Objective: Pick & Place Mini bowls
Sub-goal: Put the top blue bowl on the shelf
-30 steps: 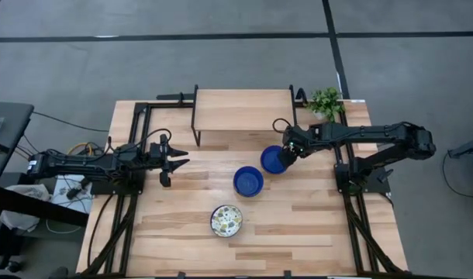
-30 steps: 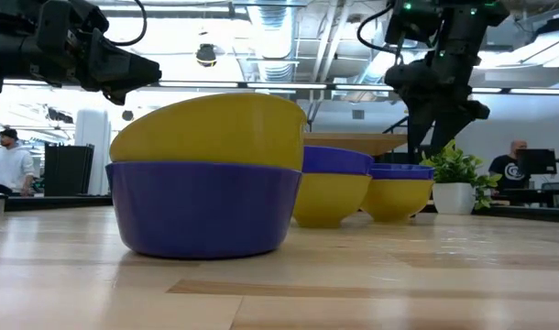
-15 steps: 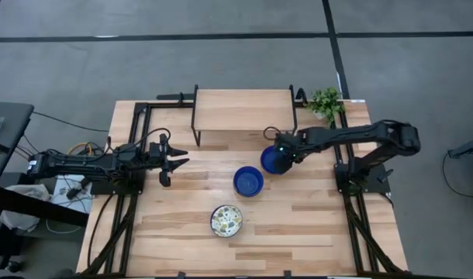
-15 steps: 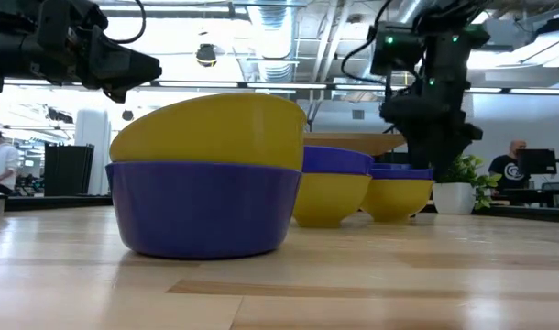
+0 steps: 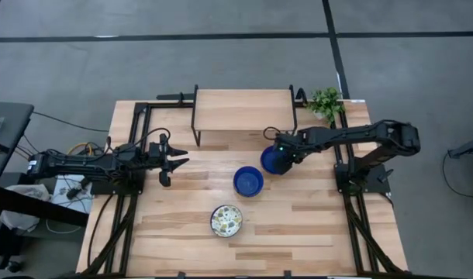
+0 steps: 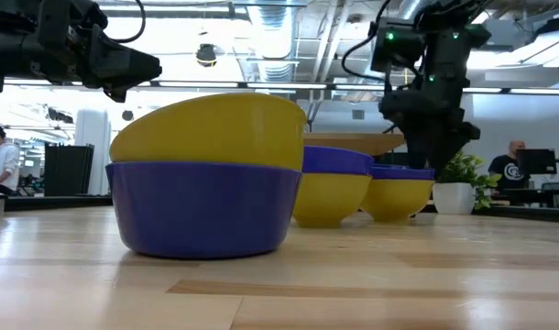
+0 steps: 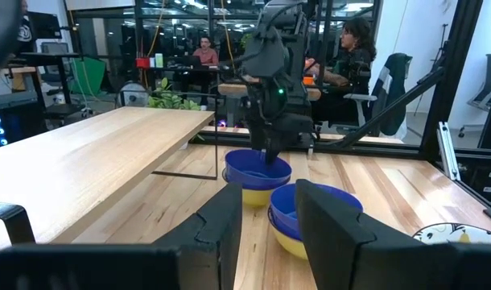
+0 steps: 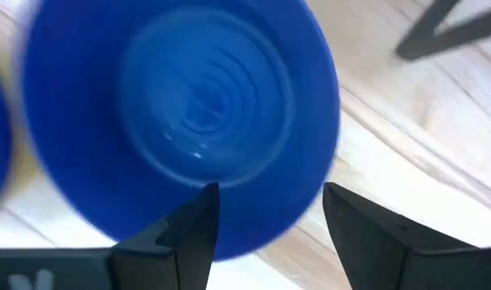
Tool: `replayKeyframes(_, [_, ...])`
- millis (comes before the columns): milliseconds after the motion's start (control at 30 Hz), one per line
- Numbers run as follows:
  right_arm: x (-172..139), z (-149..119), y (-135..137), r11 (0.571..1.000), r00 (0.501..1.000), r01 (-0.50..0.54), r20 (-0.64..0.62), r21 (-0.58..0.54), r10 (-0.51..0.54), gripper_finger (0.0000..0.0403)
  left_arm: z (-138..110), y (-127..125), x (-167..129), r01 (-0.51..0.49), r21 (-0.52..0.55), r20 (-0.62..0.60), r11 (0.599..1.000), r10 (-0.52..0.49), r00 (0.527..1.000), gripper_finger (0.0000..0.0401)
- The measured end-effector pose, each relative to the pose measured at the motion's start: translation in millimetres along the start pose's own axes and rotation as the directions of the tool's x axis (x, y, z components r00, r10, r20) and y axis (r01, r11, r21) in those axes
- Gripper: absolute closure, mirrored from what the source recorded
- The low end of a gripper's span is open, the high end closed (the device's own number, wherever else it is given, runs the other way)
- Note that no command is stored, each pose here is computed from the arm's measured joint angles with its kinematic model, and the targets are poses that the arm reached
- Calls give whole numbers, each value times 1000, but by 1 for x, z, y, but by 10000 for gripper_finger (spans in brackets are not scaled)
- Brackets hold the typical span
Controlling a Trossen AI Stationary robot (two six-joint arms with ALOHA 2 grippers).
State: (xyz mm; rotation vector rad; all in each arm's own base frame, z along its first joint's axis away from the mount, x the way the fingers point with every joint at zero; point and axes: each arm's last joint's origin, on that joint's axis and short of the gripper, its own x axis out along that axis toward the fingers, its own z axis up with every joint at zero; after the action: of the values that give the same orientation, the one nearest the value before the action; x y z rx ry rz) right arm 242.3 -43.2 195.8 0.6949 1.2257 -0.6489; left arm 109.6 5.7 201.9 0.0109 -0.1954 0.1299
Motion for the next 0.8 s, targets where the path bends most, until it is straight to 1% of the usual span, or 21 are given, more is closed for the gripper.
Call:
replayKeyframes(167, [-5,2,1,999,999,-28,46,18,27,198,0,0,0,0,0,0,1000,0,1000,286])
replayKeyframes(300, [-2,2,2,1000,999,-17,36,18,17,213,0,0,0,0,0,0,1000,0,1000,286])
replayKeyframes(500, [3,2,1,1000,1000,1,12,27,-1,249,1,0,0,0,-1,6,1000,0,1000,286])
replayKeyframes(800, [2,2,2,999,1000,-6,20,38,5,310,1,0,0,0,-1,10,1000,0,1000,286])
